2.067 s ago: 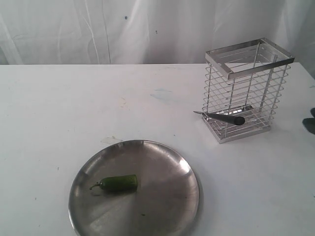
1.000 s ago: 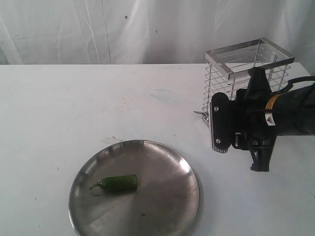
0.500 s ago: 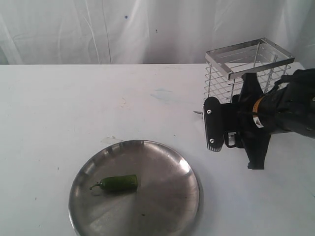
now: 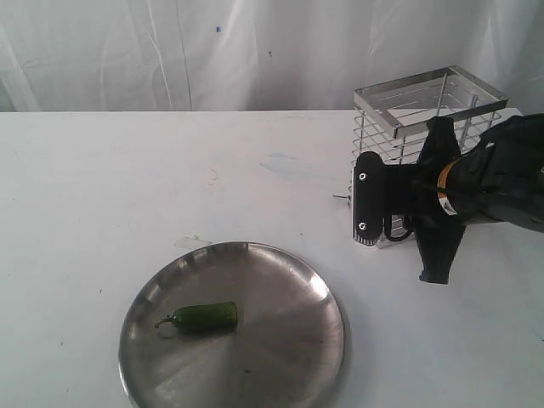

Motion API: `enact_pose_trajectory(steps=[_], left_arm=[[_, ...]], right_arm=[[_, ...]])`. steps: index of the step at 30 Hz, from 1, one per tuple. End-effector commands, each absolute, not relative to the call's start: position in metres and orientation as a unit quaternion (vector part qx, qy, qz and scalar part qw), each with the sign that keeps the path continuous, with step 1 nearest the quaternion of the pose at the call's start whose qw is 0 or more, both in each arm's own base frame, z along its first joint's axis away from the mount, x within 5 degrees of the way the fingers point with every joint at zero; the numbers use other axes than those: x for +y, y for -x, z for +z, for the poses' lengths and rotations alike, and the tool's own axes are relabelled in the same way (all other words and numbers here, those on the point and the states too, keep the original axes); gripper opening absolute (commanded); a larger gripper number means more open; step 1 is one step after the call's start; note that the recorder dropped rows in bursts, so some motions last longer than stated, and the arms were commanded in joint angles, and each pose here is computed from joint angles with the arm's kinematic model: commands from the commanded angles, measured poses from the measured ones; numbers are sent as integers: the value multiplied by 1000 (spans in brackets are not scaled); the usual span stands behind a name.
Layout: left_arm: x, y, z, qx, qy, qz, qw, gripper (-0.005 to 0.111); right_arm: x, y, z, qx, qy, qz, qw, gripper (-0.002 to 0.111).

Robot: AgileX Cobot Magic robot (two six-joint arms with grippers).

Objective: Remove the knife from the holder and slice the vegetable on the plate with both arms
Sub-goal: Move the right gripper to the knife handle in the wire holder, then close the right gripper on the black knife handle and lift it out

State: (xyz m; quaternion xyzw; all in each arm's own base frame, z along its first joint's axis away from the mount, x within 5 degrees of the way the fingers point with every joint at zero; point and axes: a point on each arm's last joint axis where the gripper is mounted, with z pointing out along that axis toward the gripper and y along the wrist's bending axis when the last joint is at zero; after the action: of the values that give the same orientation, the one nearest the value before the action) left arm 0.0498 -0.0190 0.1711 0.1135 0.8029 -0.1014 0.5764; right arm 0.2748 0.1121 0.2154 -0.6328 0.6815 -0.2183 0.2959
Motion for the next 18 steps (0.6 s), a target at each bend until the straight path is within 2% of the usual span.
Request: enact_pose_trajectory(steps=[1,18], left_arm=[[-19,-49,170,804,-111,-105,574,0],[-19,-49,170,804,-111,-105,574,0]], right_arm=[[110,-273,219,703,610,-210,301,1],[103,-254,257,778,479,-153,376,0]])
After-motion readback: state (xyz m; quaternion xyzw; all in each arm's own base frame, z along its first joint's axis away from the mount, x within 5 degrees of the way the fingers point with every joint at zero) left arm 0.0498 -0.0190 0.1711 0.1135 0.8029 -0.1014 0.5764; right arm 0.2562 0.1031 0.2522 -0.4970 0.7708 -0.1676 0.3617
